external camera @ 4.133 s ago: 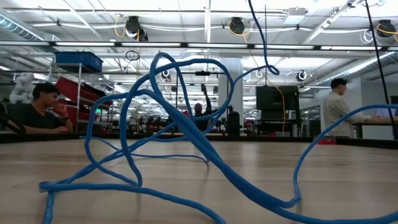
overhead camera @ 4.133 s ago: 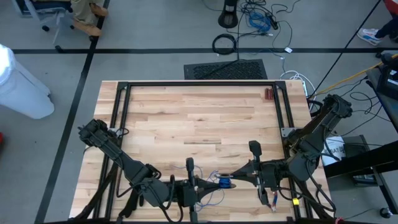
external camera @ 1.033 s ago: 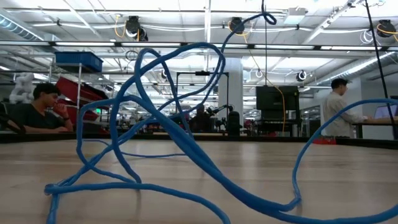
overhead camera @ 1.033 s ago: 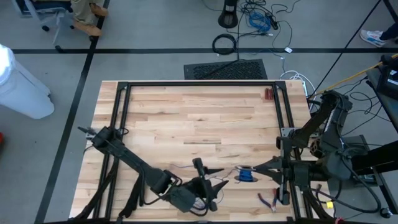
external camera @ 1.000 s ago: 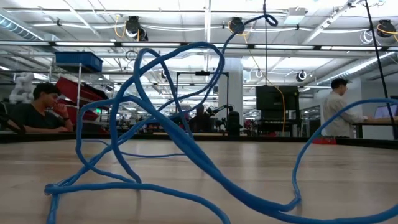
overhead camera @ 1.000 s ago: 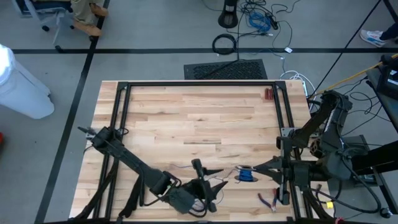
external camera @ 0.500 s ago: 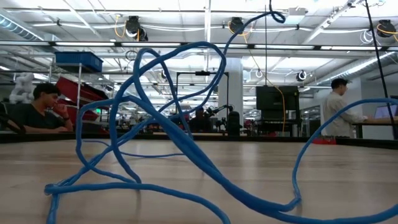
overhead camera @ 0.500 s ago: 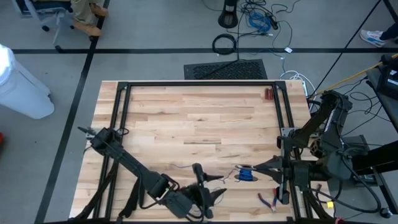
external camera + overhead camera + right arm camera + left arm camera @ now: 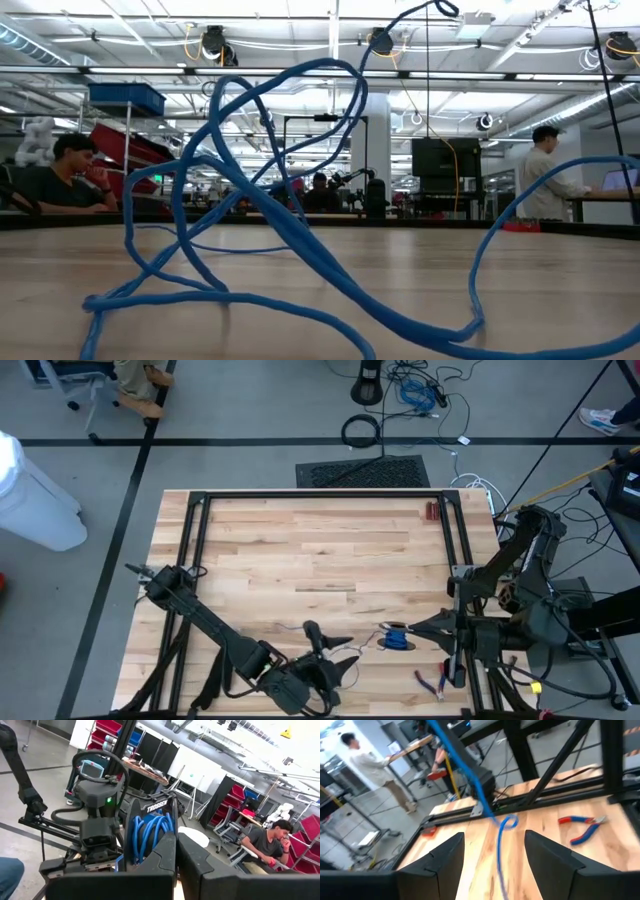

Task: Coil cords
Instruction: Coil the blue wire onto the black spool

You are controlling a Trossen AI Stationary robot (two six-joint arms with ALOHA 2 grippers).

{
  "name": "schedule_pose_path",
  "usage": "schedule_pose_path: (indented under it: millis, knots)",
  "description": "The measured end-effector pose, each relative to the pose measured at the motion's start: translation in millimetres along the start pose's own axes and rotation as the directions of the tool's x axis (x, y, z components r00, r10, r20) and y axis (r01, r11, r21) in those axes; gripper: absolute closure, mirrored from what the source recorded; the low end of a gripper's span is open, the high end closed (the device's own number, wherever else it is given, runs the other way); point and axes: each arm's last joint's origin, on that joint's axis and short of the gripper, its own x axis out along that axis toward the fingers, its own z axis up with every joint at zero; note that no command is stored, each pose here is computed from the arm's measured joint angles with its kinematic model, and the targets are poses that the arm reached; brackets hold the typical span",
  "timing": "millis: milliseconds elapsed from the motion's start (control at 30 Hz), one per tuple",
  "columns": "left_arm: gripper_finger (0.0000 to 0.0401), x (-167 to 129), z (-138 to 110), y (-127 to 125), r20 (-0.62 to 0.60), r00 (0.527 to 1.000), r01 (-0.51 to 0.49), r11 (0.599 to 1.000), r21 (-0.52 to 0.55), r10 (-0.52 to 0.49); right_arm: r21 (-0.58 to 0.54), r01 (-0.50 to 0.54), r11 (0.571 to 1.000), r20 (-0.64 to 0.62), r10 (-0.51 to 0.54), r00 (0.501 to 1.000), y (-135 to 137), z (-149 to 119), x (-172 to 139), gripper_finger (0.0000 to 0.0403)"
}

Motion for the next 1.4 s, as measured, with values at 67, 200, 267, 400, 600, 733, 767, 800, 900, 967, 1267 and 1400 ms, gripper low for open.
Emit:
schedule_pose_path:
  millis: [67,200,267,400,600,733,767,800,900,967,1267,1400]
  knots:
    - [0.0186,0.1,-1.1,0.3,-0.009,1.000,-0.013,1.000,-0.005,0.013,-0.005,0.001,1.000,0.002,-0.001,1.000,-0.1,0.3,0.0,0.0403]
    - [0.0192,0.1,-2.5,0.3,-0.018,1.000,-0.015,1.000,0.007,0.015,-0.016,0.002,1.000,0.005,-0.002,1.000,-0.4,0.8,0.0,0.0403]
    - [0.0201,0.6,-2.9,0.6,-0.021,1.000,-0.016,1.000,0.010,0.016,-0.017,0.002,1.000,0.005,-0.002,1.000,-0.4,0.8,0.0,0.0403]
    - [0.0226,1.7,-3.0,1.4,-0.021,1.000,-0.019,1.000,0.009,0.019,-0.016,0.002,1.000,0.006,-0.002,1.000,-1.0,1.0,-0.3,0.0403]
    - [0.0281,3.4,-3.6,2.6,-0.025,0.999,-0.023,1.000,0.011,0.023,-0.019,0.002,1.000,0.006,-0.002,1.000,-1.1,1.0,-0.3,0.0403]
    - [0.0324,3.3,-4.3,2.5,-0.030,0.999,-0.022,1.000,0.019,0.023,-0.017,0.002,1.000,0.007,-0.002,1.000,-1.1,1.1,-0.2,0.0403]
    - [0.0336,3.7,-4.4,2.8,-0.031,0.999,-0.023,1.000,0.019,0.024,-0.016,0.002,1.000,0.007,-0.002,1.000,-1.1,1.1,-0.2,0.0403]
    - [0.0348,4.5,-4.5,3.3,-0.032,0.999,-0.025,1.000,0.018,0.025,-0.016,0.001,1.000,0.008,-0.001,1.000,-1.2,1.2,-0.2,0.0403]
    - [0.0385,9.3,-5.1,6.8,-0.037,0.999,-0.038,0.999,-0.019,0.037,-0.005,0.006,1.000,0.013,-0.006,1.000,-2.2,1.8,0.7,0.0403]
    - [0.0394,14.4,-5.8,10.6,-0.043,0.998,-0.052,0.996,-0.070,0.049,0.009,0.015,1.000,0.016,-0.015,1.000,-3.7,2.2,2.2,0.0403]
    - [0.0397,35.5,-13.7,19.2,-0.071,0.994,-0.091,0.986,-0.137,0.082,0.052,0.105,0.993,-0.015,-0.104,0.994,-1.4,-5.7,26.7,0.0403]
    - [0.0398,41.2,-17.4,17.7,-0.075,0.994,-0.092,0.986,-0.137,0.082,0.039,0.235,0.971,-0.070,-0.232,0.970,0.7,-12.5,43.5,0.0403]
